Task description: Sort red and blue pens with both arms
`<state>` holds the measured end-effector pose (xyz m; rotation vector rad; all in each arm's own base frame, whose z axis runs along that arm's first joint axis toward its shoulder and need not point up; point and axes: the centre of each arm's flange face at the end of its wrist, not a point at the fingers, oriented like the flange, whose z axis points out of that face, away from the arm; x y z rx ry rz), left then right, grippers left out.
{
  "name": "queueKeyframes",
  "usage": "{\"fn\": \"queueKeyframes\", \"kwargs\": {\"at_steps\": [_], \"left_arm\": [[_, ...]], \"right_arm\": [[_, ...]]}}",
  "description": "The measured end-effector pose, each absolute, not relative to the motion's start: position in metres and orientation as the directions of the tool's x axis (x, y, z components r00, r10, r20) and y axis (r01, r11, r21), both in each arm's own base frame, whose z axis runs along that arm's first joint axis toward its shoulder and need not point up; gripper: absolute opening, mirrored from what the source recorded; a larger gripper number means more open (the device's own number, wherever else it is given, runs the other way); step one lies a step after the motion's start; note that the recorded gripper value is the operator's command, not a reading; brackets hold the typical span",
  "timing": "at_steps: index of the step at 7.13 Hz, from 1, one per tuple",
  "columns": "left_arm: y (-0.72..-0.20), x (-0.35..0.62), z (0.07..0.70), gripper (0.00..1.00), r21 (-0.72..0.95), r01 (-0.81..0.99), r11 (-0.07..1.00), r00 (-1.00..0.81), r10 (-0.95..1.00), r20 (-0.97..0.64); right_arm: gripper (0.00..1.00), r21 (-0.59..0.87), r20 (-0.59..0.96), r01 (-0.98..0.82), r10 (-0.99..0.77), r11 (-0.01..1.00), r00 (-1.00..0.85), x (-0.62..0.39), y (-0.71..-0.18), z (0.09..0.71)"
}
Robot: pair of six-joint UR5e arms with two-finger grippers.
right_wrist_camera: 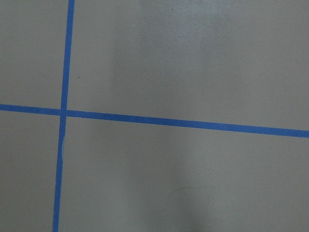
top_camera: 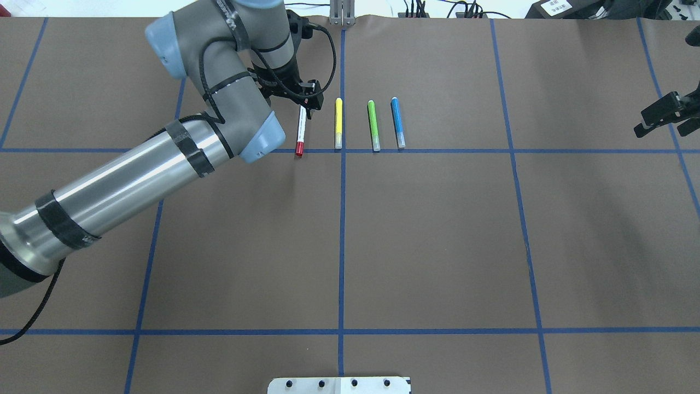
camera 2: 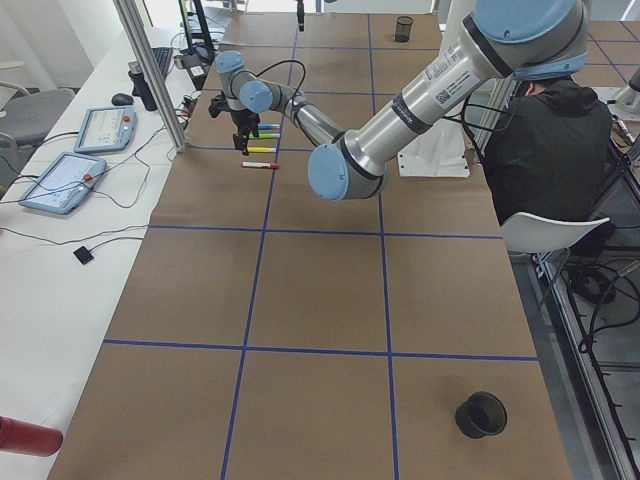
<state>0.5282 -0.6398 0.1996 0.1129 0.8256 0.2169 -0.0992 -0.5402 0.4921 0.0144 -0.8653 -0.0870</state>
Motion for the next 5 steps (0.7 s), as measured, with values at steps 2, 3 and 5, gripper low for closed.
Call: {"fn": "queueKeyframes", "kwargs": {"at_steps": [2, 3, 5], "left_arm": [[-0.628, 0.555, 0.223, 0.76, 0.188, -0.14, 0.972, 0.657, 0.233, -0.717], [-0.626, 0.562, 0.231, 0.68, 0.179, -0.132, 0.975, 0.658, 0.221, -0.72], [-0.623, 0.569, 0.237, 0.64, 0.163, -0.118, 0.98, 0.661, 0.2, -0.723]], "right_arm": [[1.0, 0.054, 0.762, 0.072, -0.088, 0.996, 0.642, -0.102, -0.543, 0.487], [1.0, 0.059, 0.764, 0.068, -0.089, 0.996, 0.639, -0.105, -0.548, 0.477], [1.0, 0.039, 0.773, 0.035, -0.053, 0.999, 0.632, -0.119, -0.56, 0.451]]}}
